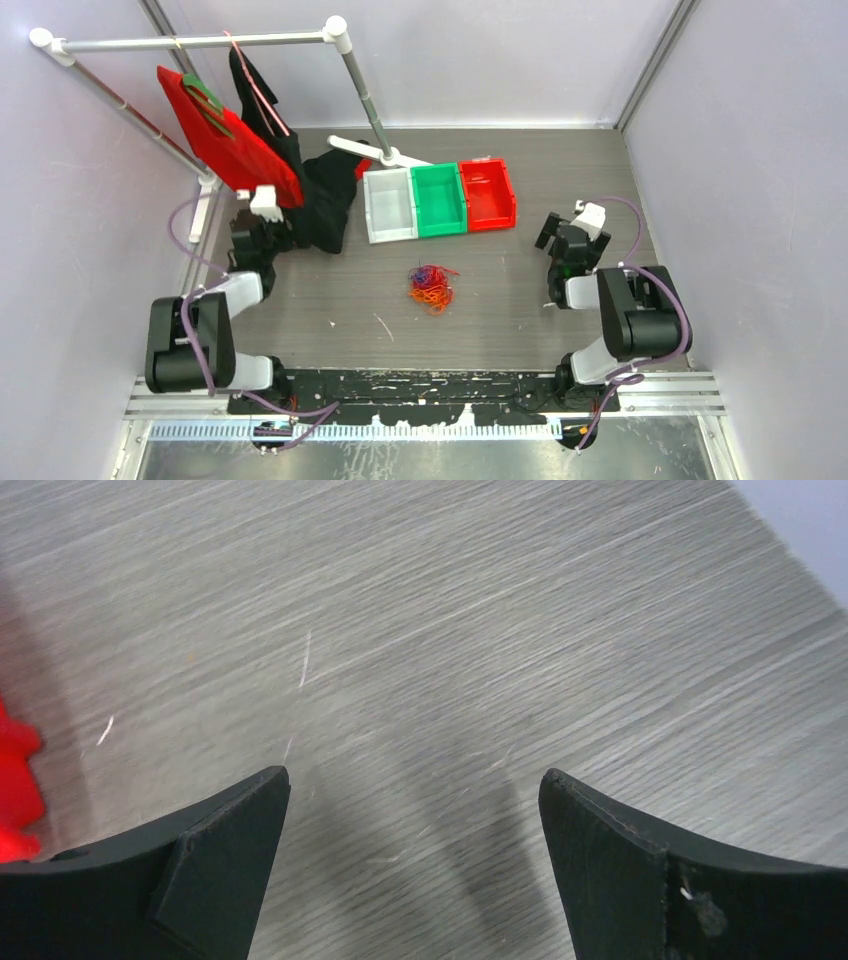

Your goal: Untangle the cables

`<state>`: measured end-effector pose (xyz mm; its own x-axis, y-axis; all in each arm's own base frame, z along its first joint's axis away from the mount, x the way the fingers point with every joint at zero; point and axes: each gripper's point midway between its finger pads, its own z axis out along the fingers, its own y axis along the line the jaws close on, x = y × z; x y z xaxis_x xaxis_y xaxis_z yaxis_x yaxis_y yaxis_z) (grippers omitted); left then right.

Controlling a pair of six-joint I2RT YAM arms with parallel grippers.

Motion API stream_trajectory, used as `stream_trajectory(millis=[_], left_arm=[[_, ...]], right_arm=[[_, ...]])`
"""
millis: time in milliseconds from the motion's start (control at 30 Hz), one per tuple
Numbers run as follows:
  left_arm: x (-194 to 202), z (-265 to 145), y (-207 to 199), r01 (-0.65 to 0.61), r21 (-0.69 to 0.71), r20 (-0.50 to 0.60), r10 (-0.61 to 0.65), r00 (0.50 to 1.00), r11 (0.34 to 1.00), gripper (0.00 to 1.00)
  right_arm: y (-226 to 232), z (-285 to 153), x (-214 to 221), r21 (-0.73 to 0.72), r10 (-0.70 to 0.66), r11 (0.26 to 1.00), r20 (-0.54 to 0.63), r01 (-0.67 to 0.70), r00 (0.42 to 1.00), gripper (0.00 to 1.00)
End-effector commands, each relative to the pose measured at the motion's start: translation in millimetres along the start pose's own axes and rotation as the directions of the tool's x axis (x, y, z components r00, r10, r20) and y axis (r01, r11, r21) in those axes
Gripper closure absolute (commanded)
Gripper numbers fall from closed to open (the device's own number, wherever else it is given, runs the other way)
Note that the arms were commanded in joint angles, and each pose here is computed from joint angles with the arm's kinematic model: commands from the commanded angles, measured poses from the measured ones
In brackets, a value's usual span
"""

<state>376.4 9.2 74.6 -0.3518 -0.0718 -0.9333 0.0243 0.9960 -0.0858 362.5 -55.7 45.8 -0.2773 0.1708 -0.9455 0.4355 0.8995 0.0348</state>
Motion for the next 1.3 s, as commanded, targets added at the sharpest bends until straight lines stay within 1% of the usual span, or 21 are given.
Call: stream_trajectory(millis=[0, 67, 167, 233, 267, 333, 367, 400, 433, 500, 567, 600, 700, 767, 867, 900, 933, 967, 1033, 1133, 1267], left_arm=[[-39, -16, 5, -0.107, 0.023, -0.141, 0.109, 0.984, 0.994, 0.01], [-41, -34, 3, -0.099, 0.063, -0.185, 0.110, 0.977, 0.993, 0.01], [-39, -58, 1, -0.104, 0.118, -0.220, 0.128, 0.967, 0.988, 0.01], [-41, -76, 2, -0.112, 0.143, -0.238, 0.144, 0.960, 0.983, 0.01], [-44, -85, 4, -0.114, 0.151, -0.243, 0.148, 0.959, 0.982, 0.01], [-52, -102, 12, -0.102, 0.152, -0.247, 0.138, 0.959, 0.983, 0.01], [-60, -110, 15, -0.101, 0.157, -0.243, 0.138, 0.960, 0.982, 0.01], [-62, -120, 18, -0.077, 0.159, -0.264, 0.117, 0.957, 0.984, 0.01], [-67, -127, 18, -0.065, 0.169, -0.272, 0.110, 0.956, 0.984, 0.01], [-72, -142, 15, -0.048, 0.202, -0.309, 0.110, 0.945, 0.978, 0.01], [-74, -158, 10, -0.057, 0.237, -0.349, 0.140, 0.927, 0.970, 0.00], [-74, -165, 6, -0.061, 0.257, -0.368, 0.156, 0.917, 0.964, 0.01], [-74, -186, -9, -0.065, 0.337, -0.394, 0.203, 0.896, 0.939, 0.00], [-75, -197, -21, -0.054, 0.394, -0.394, 0.222, 0.892, 0.918, 0.02], [-76, -211, -42, -0.012, 0.478, -0.402, 0.231, 0.886, 0.878, 0.05], [-76, -215, -50, 0.000, 0.504, -0.413, 0.241, 0.878, 0.864, 0.09], [-73, -223, -59, 0.020, 0.539, -0.436, 0.259, 0.862, 0.842, 0.11], [-68, -228, -69, 0.030, 0.579, -0.450, 0.288, 0.845, 0.815, 0.15], [-57, -240, -88, 0.021, 0.658, -0.457, 0.377, 0.806, 0.753, 0.19], [-49, -245, -107, -0.041, 0.712, -0.437, 0.488, 0.755, 0.701, 0.20], [-35, -244, -128, -0.089, 0.781, -0.415, 0.620, 0.666, 0.618, 0.21]], right_arm=[[-17, 3, -54, 0.187, 0.058, 0.981, 0.000, -0.057, 0.998, 0.00], [-17, 2, -55, 0.199, 0.045, 0.979, -0.056, -0.033, 0.997, 0.00], [-14, -6, -61, 0.199, 0.162, 0.968, -0.033, -0.153, 0.986, 0.00], [0, -9, -71, 0.127, 0.178, 0.977, -0.048, -0.170, 0.983, 0.00], [3, -12, -78, 0.124, 0.229, 0.967, -0.045, -0.222, 0.972, 0.00], [1, -17, -94, 0.175, 0.342, 0.926, -0.022, -0.333, 0.939, 0.00], [1, -21, -97, 0.199, 0.412, 0.895, -0.030, -0.398, 0.911, 0.00], [9, -24, -103, 0.178, 0.431, 0.893, -0.065, -0.414, 0.900, 0.00], [22, -27, -106, 0.123, 0.426, 0.903, -0.117, -0.412, 0.897, 0.00], [53, -36, -110, -0.021, 0.400, 0.909, -0.231, -0.416, 0.887, 0.00], [79, -51, -111, -0.133, 0.386, 0.888, -0.302, -0.440, 0.872, 0.00], [88, -61, -108, -0.162, 0.363, 0.889, -0.324, -0.429, 0.874, 0.00], [118, -96, -99, -0.248, 0.235, 0.911, -0.341, -0.328, 0.910, 0.01], [136, -122, -93, -0.311, 0.157, 0.912, -0.336, -0.267, 0.929, 0.05], [157, -157, -80, -0.396, 0.089, 0.888, -0.352, -0.234, 0.932, 0.10], [163, -167, -76, -0.419, 0.076, 0.876, -0.364, -0.236, 0.928, 0.12], [169, -176, -69, -0.452, 0.055, 0.860, -0.380, -0.238, 0.923, 0.16], [175, -185, -64, -0.473, 0.039, 0.847, -0.396, -0.241, 0.917, 0.18], [187, -205, -51, -0.524, -0.008, 0.816, -0.435, -0.246, 0.901, 0.24], [200, -231, -32, -0.578, -0.080, 0.783, -0.460, -0.229, 0.884, 0.26], [208, -251, -13, -0.605, -0.148, 0.767, -0.491, -0.214, 0.858, 0.26]])
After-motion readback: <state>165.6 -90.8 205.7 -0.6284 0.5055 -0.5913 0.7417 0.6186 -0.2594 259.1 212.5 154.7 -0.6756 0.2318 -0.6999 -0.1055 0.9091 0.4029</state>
